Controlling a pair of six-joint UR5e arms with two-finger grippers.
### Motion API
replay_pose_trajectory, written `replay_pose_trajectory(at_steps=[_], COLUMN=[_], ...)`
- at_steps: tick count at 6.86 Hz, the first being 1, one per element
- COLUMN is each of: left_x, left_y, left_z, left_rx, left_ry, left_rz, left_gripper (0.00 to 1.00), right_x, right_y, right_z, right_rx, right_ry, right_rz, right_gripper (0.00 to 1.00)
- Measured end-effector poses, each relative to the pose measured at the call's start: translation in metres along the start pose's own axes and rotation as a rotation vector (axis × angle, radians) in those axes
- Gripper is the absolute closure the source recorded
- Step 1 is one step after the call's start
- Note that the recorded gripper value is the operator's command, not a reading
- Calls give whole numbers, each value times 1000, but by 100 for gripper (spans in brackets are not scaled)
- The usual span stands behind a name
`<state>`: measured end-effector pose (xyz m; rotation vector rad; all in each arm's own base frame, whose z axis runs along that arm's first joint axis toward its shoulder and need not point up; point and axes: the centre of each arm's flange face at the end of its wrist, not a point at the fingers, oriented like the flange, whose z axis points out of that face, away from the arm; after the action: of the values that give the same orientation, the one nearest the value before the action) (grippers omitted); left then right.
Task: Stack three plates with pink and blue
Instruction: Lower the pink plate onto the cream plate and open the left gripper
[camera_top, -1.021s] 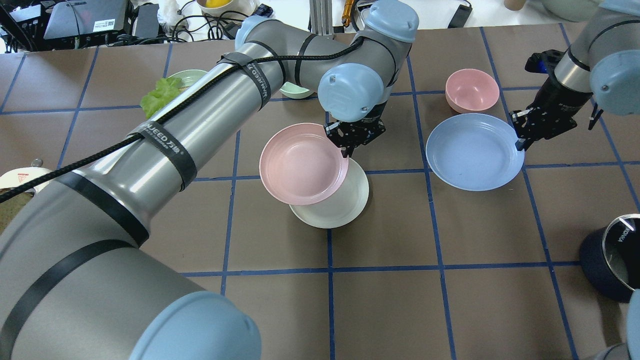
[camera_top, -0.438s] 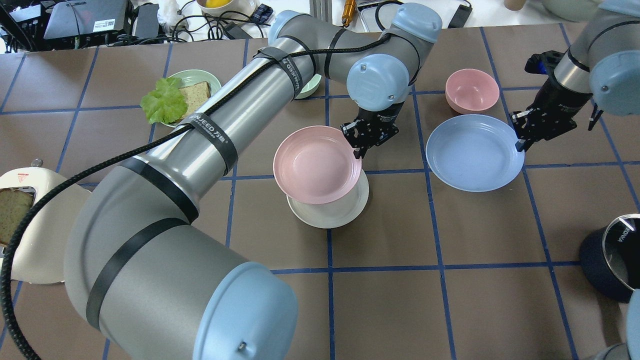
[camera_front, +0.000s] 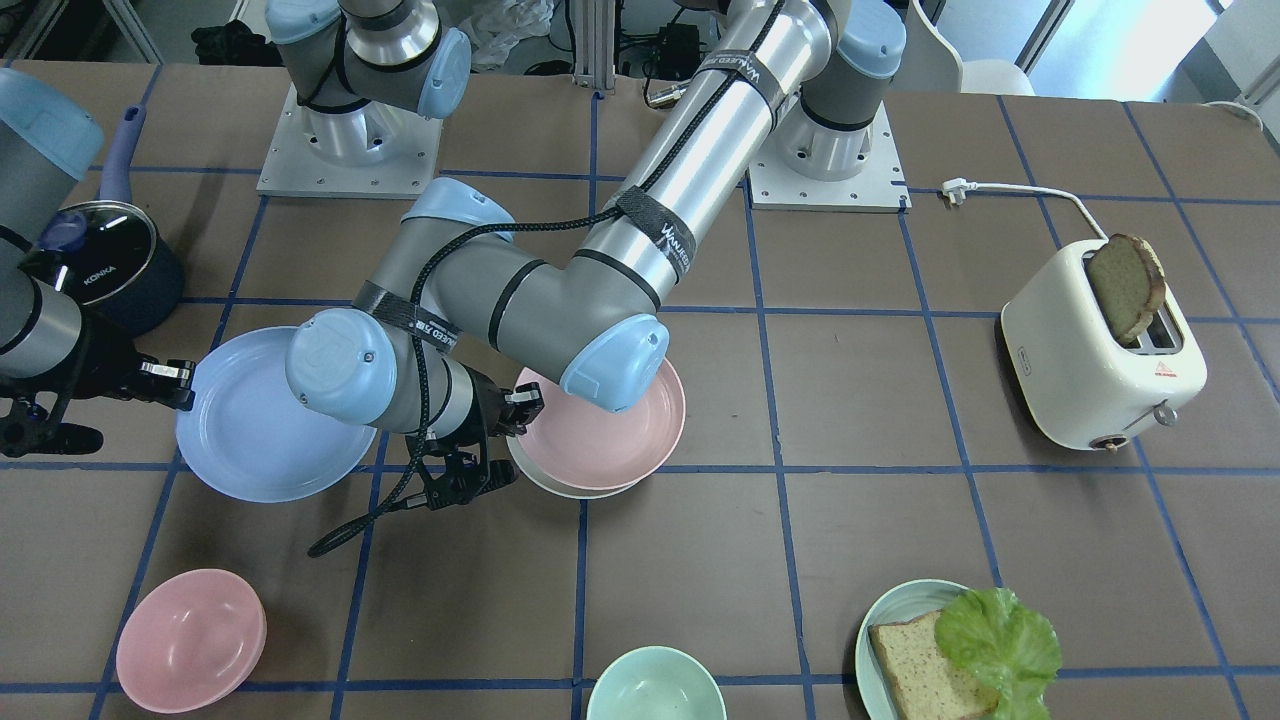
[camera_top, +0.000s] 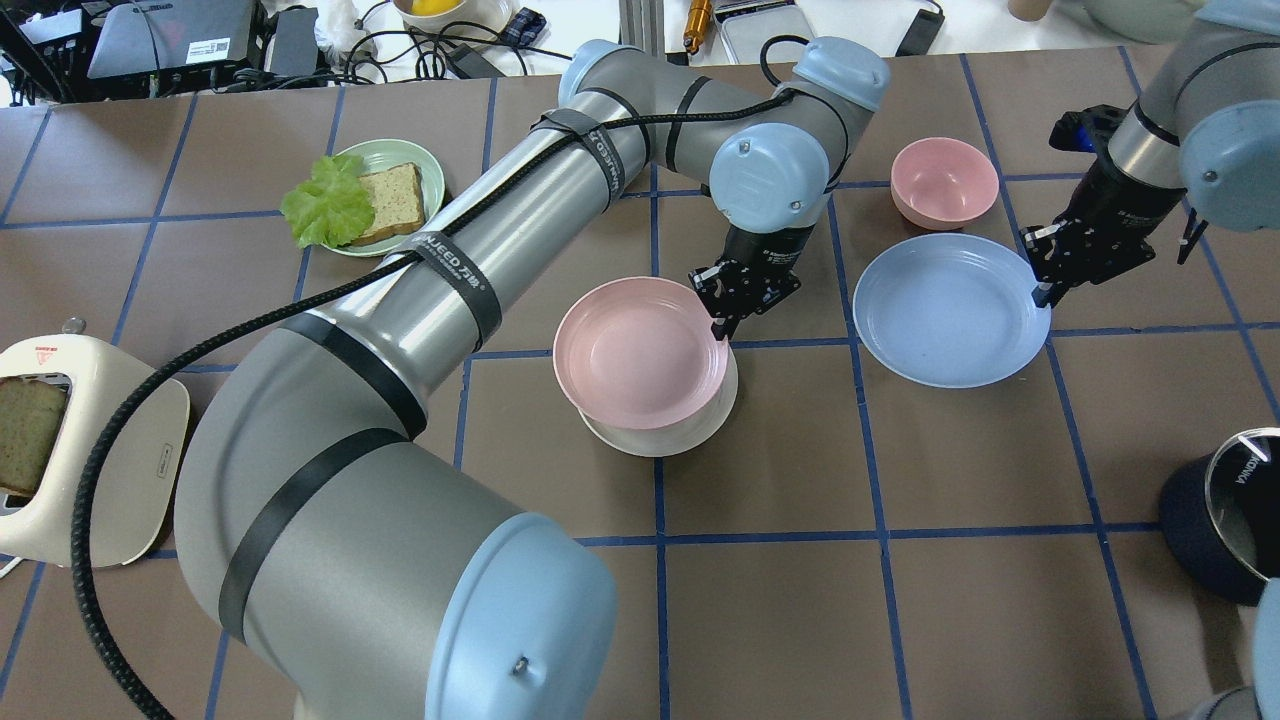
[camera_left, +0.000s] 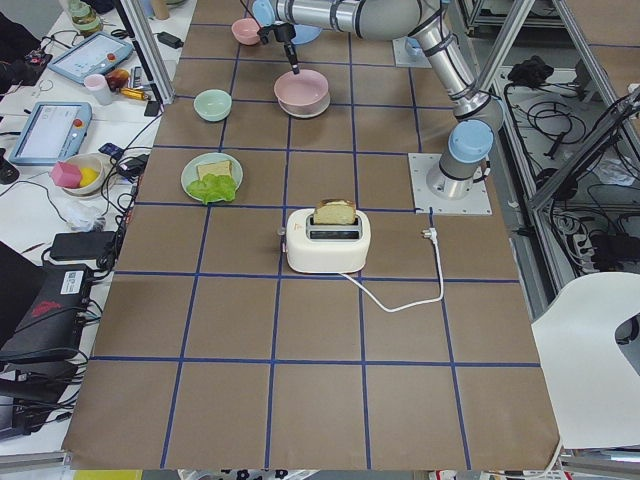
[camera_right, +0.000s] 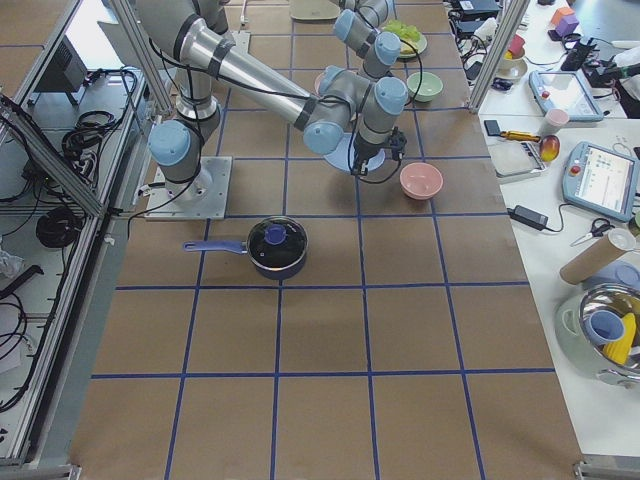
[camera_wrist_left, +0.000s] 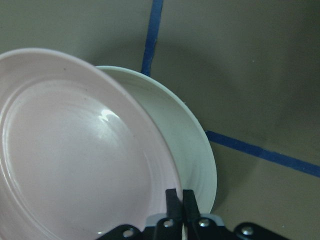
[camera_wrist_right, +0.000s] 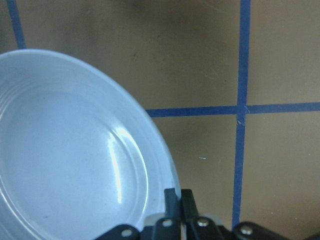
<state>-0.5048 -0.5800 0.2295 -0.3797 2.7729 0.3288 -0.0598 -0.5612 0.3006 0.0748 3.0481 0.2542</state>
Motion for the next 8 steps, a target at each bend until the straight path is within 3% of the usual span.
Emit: replay_pose_trajectory(at_steps=[5, 7, 8], left_x=[16, 15, 14], left_y=[-9, -9, -9], left_z=[17, 17, 17], left_rx=[-22, -21, -21], left_ry=[0, -5, -6], left_rz=[-1, -2, -1], left_gripper=[100, 70, 30], right_x=[0, 0, 0], right_y=[0, 0, 1], right_z=[2, 1, 1], right_rx=[-3, -3, -4], right_ry=[-2, -2, -2], right_rz=[0, 1, 2], right_gripper=[100, 100, 100])
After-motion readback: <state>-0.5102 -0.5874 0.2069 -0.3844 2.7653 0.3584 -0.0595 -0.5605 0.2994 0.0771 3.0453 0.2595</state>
